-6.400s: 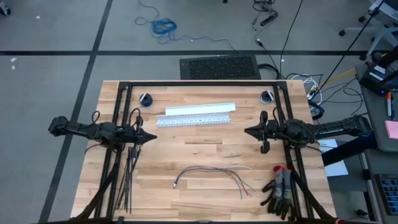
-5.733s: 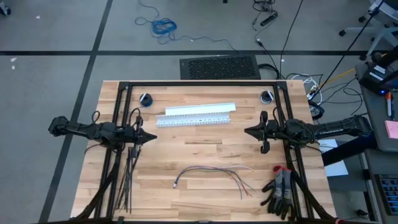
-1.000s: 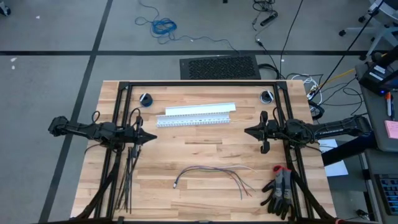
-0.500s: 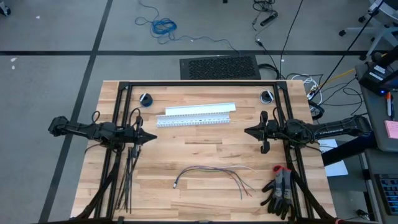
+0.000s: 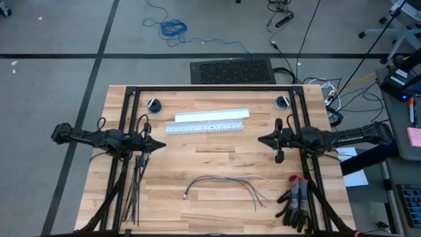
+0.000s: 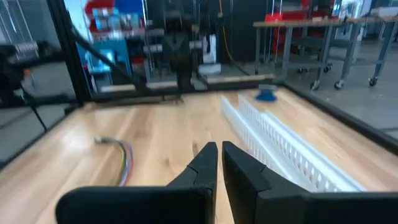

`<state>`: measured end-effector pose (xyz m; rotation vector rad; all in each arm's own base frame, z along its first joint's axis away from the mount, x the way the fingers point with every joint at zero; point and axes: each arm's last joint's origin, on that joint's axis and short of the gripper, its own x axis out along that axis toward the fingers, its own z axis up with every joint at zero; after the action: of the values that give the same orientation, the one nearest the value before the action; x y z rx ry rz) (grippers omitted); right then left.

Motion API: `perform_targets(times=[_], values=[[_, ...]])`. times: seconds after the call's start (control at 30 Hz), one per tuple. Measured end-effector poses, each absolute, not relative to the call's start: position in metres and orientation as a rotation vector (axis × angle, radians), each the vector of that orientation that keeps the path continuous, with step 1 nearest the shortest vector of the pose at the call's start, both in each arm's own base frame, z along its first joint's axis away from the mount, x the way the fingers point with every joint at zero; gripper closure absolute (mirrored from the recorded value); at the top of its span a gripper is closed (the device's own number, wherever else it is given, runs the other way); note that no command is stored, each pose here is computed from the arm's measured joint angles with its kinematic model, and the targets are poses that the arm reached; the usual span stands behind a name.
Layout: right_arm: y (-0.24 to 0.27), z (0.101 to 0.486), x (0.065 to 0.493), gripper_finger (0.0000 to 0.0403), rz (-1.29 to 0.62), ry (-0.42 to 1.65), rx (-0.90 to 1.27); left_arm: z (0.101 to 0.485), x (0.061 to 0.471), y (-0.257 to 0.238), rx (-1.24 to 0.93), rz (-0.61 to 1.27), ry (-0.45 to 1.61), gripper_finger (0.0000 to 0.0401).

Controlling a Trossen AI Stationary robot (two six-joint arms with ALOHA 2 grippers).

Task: Ziptie cables
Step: Wrap the black zip tie on the cables

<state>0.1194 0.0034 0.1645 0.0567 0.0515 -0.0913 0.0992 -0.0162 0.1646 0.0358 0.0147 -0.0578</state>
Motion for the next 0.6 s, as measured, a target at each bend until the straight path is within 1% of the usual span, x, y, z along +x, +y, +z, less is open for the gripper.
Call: perform_targets(times=[0.13, 0.5, 0.6], values=[[0.0034, 0.1608, 0.1191, 0.0385, -0.092, 0.090, 0.050, 0.1646, 0.0992, -0.0162, 0.036, -0.058, 0.015, 0.0401], [0.0034, 0.1604, 0.1191, 0.0385, -0.093, 0.094, 0.049, 0.1647, 0.0992, -0.0162, 0.036, -0.058, 0.015, 0.0401], [0.0032, 0.1625, 0.1193, 0.0385, -0.096, 0.074, -0.010, 0.1646, 0.0992, -0.0162, 0.036, -0.057, 0.015, 0.0401]])
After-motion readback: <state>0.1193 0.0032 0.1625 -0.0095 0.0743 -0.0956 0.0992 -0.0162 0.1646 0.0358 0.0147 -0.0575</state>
